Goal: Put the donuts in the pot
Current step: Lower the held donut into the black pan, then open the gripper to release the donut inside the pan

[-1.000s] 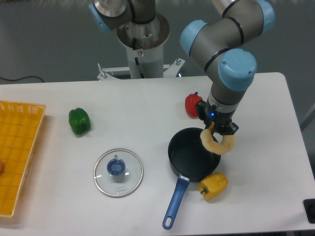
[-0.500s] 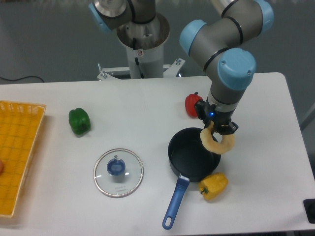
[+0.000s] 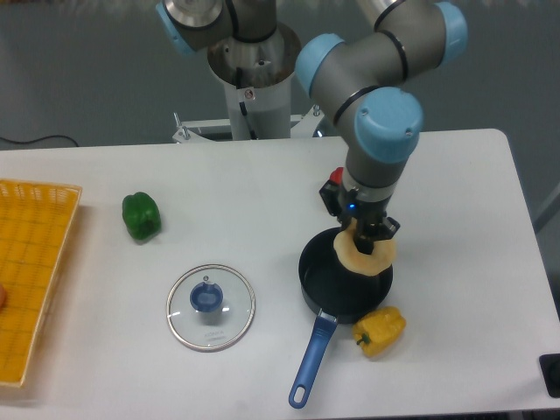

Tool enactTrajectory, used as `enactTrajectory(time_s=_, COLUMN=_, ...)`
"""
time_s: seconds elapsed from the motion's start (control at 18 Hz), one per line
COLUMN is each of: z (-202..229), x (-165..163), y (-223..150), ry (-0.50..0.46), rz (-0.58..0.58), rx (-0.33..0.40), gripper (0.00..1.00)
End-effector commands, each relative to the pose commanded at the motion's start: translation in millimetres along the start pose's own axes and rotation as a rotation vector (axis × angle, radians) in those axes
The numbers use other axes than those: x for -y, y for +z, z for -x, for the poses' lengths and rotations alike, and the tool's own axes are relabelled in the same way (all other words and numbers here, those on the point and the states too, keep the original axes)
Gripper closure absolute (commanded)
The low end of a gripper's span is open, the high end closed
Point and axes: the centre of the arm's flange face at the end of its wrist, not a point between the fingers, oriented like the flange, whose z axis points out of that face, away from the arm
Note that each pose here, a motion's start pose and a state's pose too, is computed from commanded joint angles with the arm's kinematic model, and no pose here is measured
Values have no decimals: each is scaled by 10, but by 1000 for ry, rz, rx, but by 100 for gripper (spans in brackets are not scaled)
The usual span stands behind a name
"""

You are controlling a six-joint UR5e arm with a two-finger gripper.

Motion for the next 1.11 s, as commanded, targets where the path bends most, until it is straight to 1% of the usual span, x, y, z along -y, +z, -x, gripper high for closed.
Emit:
enactTrajectory(time_s=0.06, z=0, x=27, y=8, ry=0, rz=-5, rx=18, gripper=70)
enactTrajectory(time_s=0.17, z=-4, x=32, y=119, ry=3, rz=0, rx=7, gripper=69)
enactTrajectory(time_s=0.28, z=19, x=43, y=192, ry=3, rz=4, rx=-3, gripper=65)
enactTrajectory(time_s=0.5, z=8, x=116, y=309, ry=13, rz=14, rx=-19, gripper=65)
enactTrajectory(time_s=0.61, z=20, x=118, y=362, ry=13, rz=19, rx=-25, gripper=60)
enactTrajectory(time_s=0.78, z=25, x=122, y=380, ry=16, rz=18, rx=-28, gripper=46)
enactTrajectory(time_s=0.83, z=22, x=121, y=387, ry=19, rz=19, rx=-29, gripper=34)
enactTrajectory(time_s=0.89, z=25, x=122, y=380, ry=20, rz=18, rx=-28, gripper=24)
enactTrajectory(time_s=0.94, z=18, x=128, y=381, ry=22, rz=20, rx=-28, gripper=21)
enactTrajectory(time_s=1.0, z=18, x=127, y=398, ry=20, rz=21, rx=-31, gripper=21)
enactTrajectory(time_s=1.06, z=28, x=121, y=401, ry=16, rz=22, rx=-32, gripper=17)
enactTrajectory(time_s=1.11, z=39, x=128, y=374, ry=16, rz=20, rx=-28, gripper=10)
